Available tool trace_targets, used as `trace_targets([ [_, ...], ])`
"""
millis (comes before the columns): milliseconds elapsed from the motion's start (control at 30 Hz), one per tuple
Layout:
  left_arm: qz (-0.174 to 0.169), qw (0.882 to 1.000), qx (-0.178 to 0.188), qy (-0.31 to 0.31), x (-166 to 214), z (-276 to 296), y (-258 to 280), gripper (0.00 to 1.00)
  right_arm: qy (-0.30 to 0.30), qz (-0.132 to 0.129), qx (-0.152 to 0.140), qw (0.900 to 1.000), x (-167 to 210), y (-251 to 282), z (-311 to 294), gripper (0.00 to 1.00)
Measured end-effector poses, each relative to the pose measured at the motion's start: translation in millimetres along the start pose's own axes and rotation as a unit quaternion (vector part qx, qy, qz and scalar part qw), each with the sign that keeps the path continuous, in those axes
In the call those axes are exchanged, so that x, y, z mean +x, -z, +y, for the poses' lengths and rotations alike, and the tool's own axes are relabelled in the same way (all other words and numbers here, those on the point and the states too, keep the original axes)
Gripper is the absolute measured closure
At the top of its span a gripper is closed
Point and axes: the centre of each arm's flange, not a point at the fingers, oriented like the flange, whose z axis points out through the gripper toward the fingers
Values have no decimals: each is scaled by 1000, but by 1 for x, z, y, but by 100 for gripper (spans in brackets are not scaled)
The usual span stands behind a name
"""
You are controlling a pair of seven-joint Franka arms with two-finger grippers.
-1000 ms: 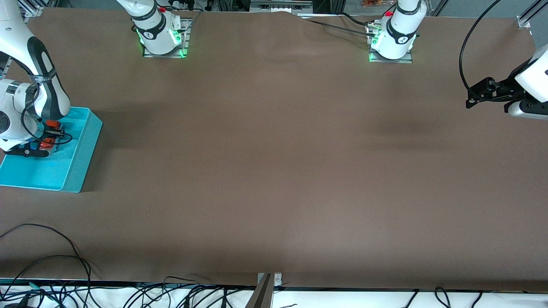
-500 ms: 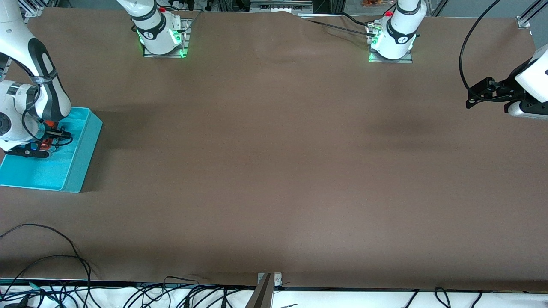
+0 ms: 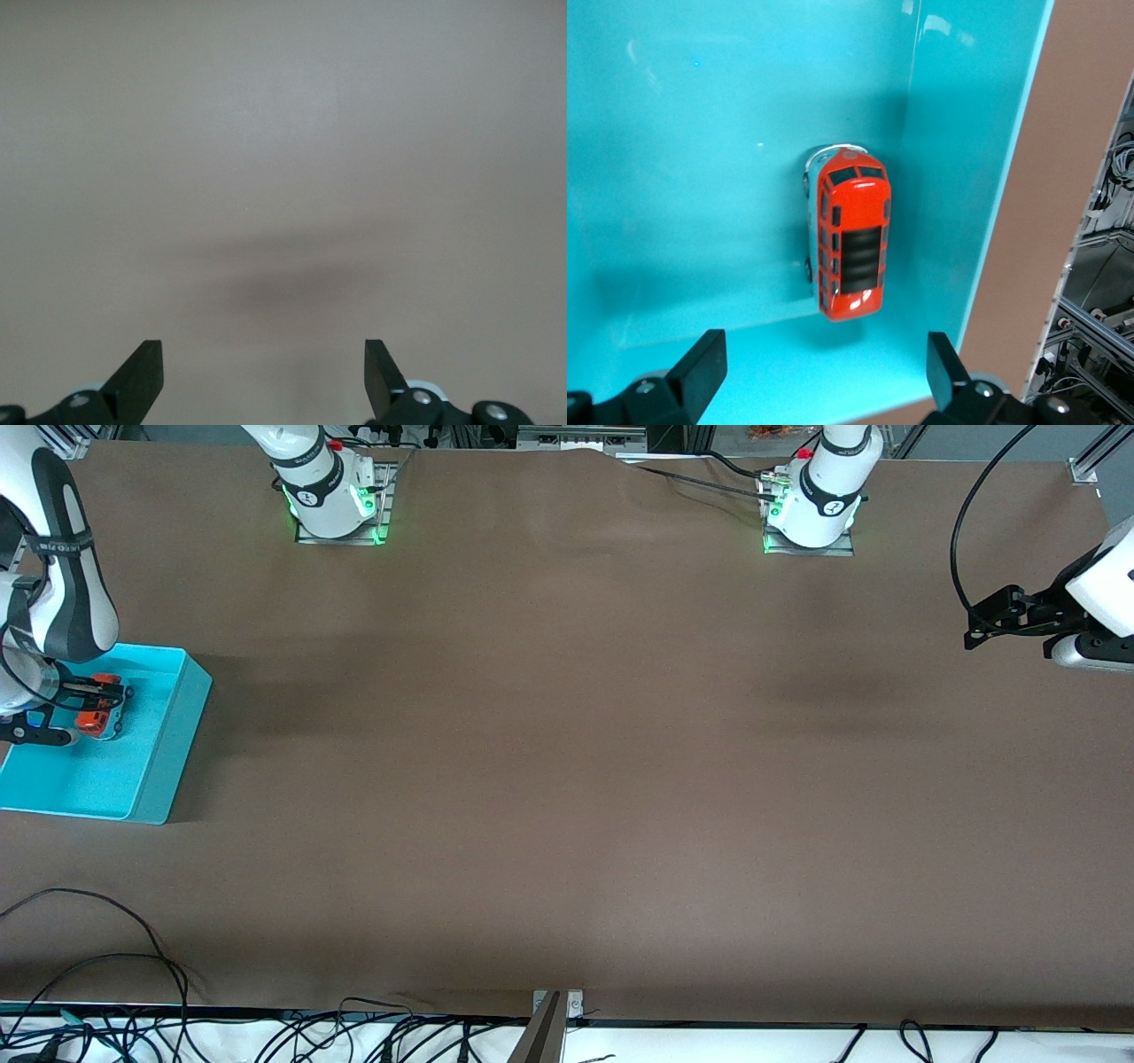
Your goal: Wind up bus and store in blue box
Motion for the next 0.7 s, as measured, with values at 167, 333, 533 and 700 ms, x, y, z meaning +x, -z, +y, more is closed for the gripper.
trace_targets([
  [167, 0, 1000, 0, 0, 0, 0, 0, 0, 11, -3, -3, 1000, -9, 38, -14, 0],
  [333, 0, 1000, 0, 0, 0, 0, 0, 0, 13, -6, -2, 1000, -23, 74, -21, 0],
  [533, 0, 1000, 0, 0, 0, 0, 0, 0, -24, 10, 69, 997, -46, 119, -22, 0],
  [700, 0, 1000, 0, 0, 0, 0, 0, 0, -57, 31, 151, 986, -72, 165, -19, 0],
])
